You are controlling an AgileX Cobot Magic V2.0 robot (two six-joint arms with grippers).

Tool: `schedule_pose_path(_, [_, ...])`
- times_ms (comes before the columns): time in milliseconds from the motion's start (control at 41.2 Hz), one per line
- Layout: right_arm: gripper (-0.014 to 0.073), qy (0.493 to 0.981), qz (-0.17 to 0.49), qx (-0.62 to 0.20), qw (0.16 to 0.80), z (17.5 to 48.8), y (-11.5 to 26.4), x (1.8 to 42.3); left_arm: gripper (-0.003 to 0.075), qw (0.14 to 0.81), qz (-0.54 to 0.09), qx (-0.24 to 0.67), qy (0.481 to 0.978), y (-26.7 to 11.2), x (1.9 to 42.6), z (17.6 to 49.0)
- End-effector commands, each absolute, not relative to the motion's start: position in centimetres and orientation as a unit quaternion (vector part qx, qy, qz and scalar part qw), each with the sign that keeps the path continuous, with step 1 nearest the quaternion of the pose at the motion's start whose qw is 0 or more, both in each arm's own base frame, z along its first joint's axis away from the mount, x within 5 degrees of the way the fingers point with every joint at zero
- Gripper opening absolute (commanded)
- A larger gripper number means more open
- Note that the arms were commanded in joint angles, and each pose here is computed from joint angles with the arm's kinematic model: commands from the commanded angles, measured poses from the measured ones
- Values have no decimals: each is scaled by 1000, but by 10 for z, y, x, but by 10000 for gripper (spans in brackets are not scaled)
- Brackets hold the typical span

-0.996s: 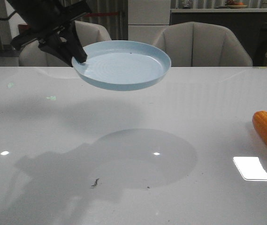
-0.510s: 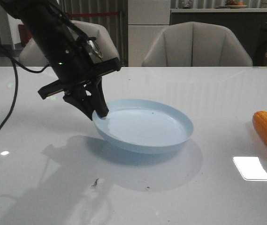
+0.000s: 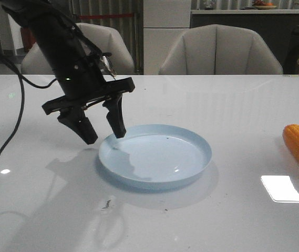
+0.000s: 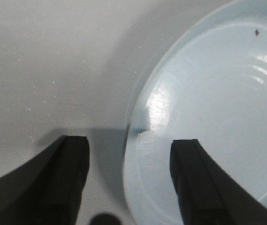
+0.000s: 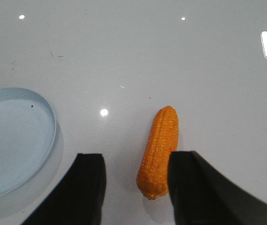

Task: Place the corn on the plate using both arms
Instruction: 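Release the plate and raise the left gripper away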

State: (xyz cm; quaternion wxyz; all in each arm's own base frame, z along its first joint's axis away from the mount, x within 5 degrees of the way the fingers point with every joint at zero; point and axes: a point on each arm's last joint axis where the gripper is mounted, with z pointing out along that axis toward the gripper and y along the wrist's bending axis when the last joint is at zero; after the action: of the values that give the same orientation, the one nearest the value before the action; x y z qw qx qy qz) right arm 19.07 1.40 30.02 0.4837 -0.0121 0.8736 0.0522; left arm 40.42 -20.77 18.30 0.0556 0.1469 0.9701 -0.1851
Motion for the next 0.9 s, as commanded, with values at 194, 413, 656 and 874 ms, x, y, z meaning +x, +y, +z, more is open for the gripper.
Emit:
schedule_pose_path(194, [424,843,46,-13,536,319,13,196,473,225,-131,202,944,-194,413,310])
schedule_pose_path(413, [424,844,48,-11,534,319,13,195,473,330,-36,204,921,-156,397,380])
schedule_pose_path(656, [424,855,58,-7,516,316,14,194,473,419,-37,167,892,-114,360,417])
schedule_pose_path(874, [424,858,59,-8,510,315,15,193,473,464,-28,138,875,-74,303,381])
